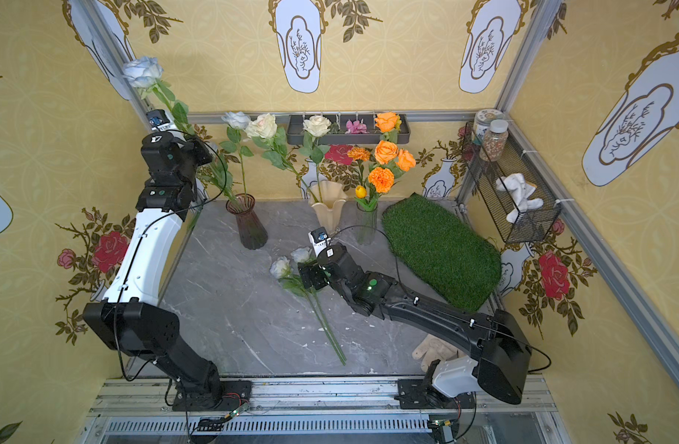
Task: Arrange the flowers in different vases according to their colors
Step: Insert the flower into the vase.
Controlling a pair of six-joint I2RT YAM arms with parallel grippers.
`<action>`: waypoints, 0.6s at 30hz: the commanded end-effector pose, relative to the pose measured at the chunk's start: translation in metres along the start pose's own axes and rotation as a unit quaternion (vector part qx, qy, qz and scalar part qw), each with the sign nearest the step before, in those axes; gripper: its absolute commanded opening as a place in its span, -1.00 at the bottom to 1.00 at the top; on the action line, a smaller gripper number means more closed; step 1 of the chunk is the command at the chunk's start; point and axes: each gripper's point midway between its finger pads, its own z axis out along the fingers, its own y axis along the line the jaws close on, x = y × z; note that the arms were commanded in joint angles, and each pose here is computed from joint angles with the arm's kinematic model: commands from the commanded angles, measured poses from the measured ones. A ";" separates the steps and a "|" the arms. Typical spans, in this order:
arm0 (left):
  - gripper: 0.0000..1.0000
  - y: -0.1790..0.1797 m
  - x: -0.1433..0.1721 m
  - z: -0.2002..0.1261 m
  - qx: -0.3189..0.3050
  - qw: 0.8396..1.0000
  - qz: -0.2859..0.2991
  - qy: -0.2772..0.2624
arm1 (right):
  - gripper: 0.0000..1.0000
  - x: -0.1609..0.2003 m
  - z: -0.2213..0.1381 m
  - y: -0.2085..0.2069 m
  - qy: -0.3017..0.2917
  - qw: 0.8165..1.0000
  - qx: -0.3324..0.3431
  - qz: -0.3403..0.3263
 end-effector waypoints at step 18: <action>-0.43 -0.021 0.094 0.007 0.061 0.993 -0.004 0.097 | 0.95 -0.007 -0.014 -0.021 -0.008 1.000 0.016 0.025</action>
